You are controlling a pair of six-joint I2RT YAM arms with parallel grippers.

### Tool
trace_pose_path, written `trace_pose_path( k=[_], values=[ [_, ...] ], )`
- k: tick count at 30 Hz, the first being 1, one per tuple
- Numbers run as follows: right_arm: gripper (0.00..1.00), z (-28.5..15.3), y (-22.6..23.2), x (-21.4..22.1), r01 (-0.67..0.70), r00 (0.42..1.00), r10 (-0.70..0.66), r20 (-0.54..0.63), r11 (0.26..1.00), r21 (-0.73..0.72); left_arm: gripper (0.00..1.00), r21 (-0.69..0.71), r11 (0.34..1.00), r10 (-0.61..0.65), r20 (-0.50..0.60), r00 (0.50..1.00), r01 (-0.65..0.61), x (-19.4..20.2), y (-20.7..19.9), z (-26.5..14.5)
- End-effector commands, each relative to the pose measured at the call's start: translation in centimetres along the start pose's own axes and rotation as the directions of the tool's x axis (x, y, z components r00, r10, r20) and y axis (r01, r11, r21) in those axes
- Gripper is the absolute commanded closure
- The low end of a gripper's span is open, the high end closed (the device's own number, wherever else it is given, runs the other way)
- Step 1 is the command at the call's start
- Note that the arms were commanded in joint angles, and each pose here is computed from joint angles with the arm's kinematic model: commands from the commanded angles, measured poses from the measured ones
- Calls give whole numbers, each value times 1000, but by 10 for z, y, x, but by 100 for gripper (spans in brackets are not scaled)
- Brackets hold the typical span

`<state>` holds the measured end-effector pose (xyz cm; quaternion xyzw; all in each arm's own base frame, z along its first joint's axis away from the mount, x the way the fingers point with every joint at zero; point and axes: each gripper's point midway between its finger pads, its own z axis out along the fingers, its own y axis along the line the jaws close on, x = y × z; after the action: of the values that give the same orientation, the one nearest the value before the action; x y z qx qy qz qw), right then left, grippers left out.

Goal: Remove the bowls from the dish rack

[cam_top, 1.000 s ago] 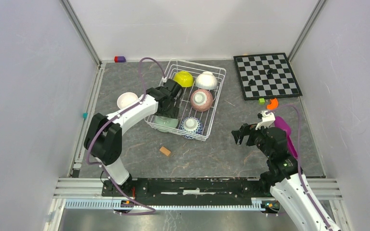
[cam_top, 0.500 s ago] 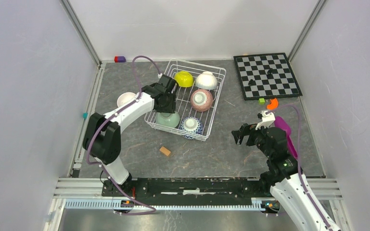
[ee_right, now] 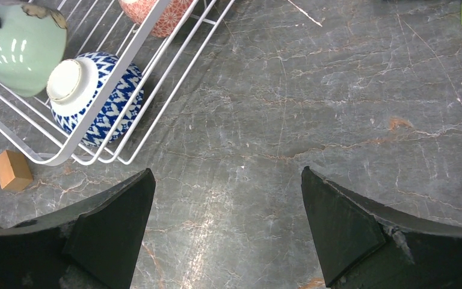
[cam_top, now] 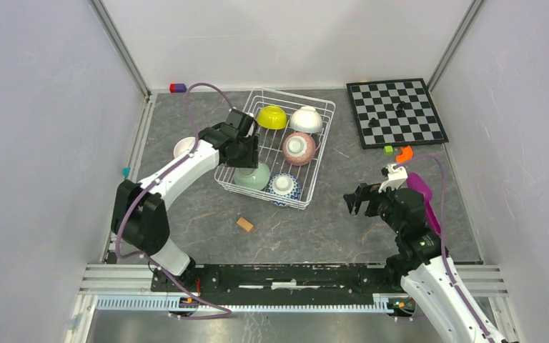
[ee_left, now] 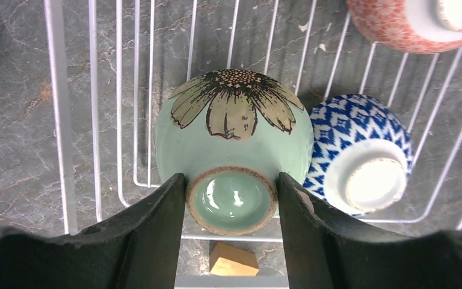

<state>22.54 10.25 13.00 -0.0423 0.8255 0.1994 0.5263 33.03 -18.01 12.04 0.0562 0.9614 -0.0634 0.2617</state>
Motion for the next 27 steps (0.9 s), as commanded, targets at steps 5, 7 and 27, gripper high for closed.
trace_pose_path(
  k=[5,7,27],
  values=[
    [2,1,5,-11,-5,999,6,32,1000,-20,66,119,990,-87,141,986,71,-29,-15,-42],
    [2,1,5,-11,-6,999,6,35,1000,-21,66,148,986,-97,151,984,74,-30,-19,-47],
    [2,22,89,-79,-145,973,202,107,907,-395,64,441,889,-197,118,973,127,-48,-73,-55]
  ],
)
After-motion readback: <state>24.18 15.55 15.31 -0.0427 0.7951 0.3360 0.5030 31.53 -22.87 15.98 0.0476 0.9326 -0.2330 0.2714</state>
